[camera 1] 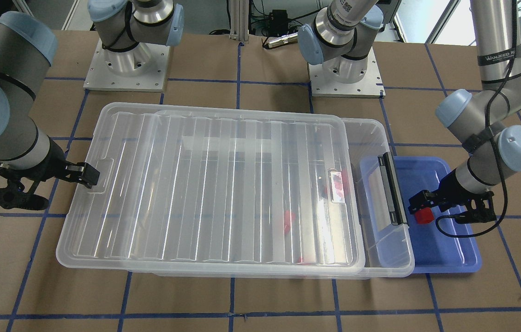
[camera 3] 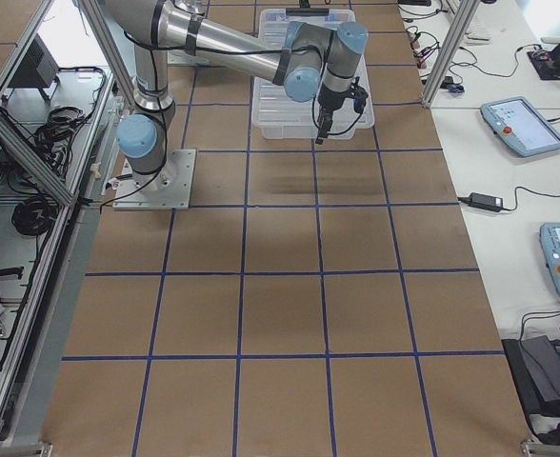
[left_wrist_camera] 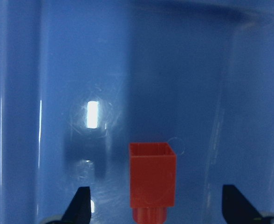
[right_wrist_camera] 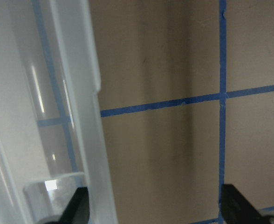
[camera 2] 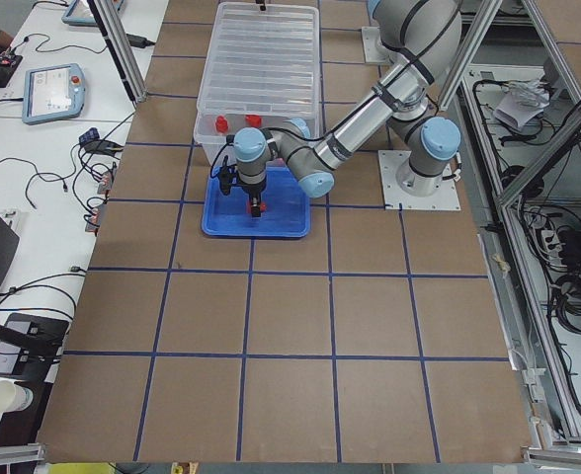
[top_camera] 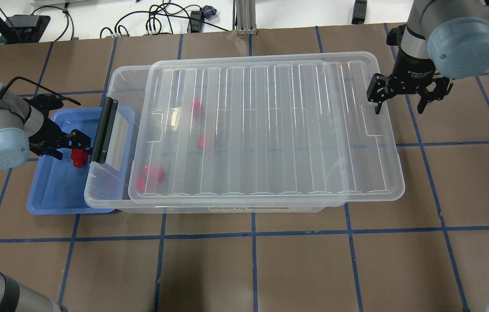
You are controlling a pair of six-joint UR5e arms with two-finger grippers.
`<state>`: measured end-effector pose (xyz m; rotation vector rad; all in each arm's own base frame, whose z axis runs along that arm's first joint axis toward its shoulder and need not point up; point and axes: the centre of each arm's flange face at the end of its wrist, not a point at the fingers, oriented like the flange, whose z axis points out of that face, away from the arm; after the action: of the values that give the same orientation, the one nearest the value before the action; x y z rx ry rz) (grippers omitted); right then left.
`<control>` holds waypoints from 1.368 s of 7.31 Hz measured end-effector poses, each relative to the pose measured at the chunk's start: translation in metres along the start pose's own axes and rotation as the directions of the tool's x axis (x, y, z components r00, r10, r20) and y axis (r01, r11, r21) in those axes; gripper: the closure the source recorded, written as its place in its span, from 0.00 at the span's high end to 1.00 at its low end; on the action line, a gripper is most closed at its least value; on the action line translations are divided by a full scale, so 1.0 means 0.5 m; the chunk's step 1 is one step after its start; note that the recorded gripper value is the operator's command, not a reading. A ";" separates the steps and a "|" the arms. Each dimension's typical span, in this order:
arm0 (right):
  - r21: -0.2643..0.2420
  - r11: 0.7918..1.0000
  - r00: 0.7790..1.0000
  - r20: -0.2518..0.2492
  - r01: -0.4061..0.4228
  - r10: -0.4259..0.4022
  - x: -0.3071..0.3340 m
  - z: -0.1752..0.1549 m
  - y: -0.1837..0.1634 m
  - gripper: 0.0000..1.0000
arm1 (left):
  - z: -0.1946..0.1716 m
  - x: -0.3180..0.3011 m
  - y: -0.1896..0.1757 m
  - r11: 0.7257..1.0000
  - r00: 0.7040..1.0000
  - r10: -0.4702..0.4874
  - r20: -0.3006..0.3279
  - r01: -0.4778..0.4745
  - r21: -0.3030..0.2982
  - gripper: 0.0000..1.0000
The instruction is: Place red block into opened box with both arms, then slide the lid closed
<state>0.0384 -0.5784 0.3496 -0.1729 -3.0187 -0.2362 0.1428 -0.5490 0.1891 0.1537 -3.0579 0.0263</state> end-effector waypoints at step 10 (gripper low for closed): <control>-0.013 0.993 0.993 -0.012 0.114 -0.115 0.171 0.011 -0.017 1.00 | -0.353 0.123 -0.059 0.999 0.999 0.036 0.003 -0.036 -0.006 0.00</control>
<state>-0.0474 -0.5770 0.3530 0.0009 -3.0188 -0.2645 0.0984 -0.5807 0.3703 0.0983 -3.0630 0.0185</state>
